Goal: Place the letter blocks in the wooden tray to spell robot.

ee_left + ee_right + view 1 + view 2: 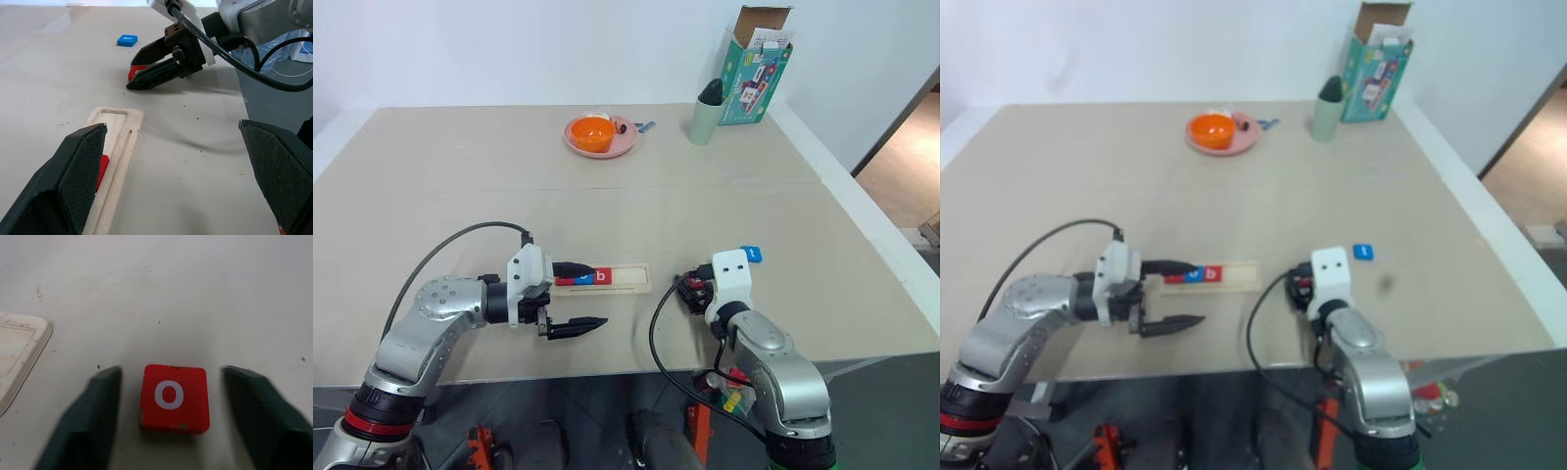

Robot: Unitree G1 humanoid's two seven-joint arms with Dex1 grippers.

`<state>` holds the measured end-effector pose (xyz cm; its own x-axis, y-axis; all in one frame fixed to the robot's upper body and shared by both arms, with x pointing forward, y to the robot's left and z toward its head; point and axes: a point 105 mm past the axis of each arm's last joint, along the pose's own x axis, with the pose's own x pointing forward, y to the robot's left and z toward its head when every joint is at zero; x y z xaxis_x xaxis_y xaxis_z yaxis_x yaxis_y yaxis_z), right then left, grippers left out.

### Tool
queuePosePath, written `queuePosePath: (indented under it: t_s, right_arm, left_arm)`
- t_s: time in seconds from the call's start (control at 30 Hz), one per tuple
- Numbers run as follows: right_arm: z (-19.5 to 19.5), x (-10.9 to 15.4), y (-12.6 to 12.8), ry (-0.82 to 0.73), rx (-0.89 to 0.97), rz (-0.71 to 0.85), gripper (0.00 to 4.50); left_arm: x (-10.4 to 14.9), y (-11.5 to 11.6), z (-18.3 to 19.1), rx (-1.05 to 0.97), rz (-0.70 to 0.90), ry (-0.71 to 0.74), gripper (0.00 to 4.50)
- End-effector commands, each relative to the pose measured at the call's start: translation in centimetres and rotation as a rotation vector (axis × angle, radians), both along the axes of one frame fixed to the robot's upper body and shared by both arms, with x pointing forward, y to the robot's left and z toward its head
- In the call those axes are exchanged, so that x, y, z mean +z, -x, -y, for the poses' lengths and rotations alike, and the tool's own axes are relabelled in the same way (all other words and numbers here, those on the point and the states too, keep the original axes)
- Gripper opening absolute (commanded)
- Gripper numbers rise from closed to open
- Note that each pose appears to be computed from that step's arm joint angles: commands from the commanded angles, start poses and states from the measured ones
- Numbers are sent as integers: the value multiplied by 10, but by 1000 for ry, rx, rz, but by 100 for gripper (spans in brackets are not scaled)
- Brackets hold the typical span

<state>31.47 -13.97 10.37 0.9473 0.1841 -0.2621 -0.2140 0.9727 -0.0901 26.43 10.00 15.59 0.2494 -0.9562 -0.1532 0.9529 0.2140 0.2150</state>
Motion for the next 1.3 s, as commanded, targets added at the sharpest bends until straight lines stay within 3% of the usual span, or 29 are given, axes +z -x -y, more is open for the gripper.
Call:
queuePosePath:
  t_s: [0.03, 0.2, 0.43, 0.53, 0.8, 1.0, 1.13, 1.3]
  right_arm:
    - [5, 26, -2, 3, 94, 60, 445]
    - [19, 64, -11, 114, 468, 109, 445]
    - [43, 39, -17, 381, 998, -12, 445]
    - [47, 30, -27, 414, 1093, -72, 445]
    - [29, 26, -45, 337, 1157, -48, 445]
    - [35, 6, -37, 351, 1196, -111, 255]
    - [33, 12, -37, 359, 1210, -80, 125]
    - [30, 17, -38, 355, 1209, -53, 121]
  left_arm:
    - [6, 2, 4, -25, 41, 4, 450]
    - [5, 2, 5, -47, 50, -8, 450]
    - [3, 2, 5, -52, 50, -7, 450]
    - [3, 3, 4, -43, 44, -6, 450]
    - [3, 6, 2, -24, 48, -12, 450]
    - [3, 7, 0, -8, 47, -12, 450]
    - [3, 8, 0, -4, 47, -14, 450]
    - [3, 6, 2, -5, 50, -14, 450]
